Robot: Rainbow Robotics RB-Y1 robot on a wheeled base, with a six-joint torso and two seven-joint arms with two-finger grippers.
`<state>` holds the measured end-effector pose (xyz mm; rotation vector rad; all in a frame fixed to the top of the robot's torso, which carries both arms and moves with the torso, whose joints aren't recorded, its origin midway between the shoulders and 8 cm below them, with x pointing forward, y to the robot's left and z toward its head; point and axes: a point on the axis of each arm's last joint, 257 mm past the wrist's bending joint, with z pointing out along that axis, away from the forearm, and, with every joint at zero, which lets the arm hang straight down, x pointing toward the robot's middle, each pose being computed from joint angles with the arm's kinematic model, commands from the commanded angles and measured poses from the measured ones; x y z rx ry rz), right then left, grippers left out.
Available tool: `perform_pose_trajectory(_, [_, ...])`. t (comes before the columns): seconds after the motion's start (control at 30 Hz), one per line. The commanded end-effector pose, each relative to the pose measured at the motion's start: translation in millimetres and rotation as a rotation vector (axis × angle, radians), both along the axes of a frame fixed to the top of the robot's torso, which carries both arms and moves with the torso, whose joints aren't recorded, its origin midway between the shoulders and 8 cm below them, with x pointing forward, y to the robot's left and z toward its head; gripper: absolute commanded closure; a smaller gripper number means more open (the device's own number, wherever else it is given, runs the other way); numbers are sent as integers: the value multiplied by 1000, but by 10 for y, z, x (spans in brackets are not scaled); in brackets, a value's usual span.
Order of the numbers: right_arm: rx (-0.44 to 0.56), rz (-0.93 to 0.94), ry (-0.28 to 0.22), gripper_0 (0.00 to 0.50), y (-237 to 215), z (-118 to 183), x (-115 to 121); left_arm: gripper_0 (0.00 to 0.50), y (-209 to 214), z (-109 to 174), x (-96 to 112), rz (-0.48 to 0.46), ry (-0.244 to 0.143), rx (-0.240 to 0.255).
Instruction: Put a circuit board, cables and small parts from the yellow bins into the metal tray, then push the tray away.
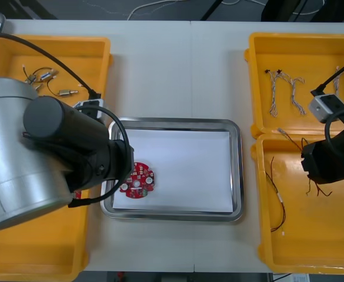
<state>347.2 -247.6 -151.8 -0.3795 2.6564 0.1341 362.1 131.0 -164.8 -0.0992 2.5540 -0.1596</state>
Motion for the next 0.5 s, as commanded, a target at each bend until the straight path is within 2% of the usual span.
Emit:
perform_pose_trajectory(0.03, [-102, 192, -42, 500, 214, 53, 17, 0, 408, 163, 141, -32, -21, 88])
perform_pose_trajectory(0.23, [-189, 389, -59, 500, 397, 23, 5, 0, 708, 466, 399, -9, -32, 58])
perform_pose_trajectory(0.33, [-234, 491, -64, 500, 490, -15, -30, 0, 905, 573, 546, 15, -41, 60])
perform_pose_trajectory(0.43, [-287, 596, -70, 500, 581, -62, -60, 0, 1144, 601, 693, 34, -38, 90])
perform_pose_trajectory(0.5, [-330, 675, -70, 500, 657, -109, -77, 0, 1327, 597, 801, 46, -38, 137])
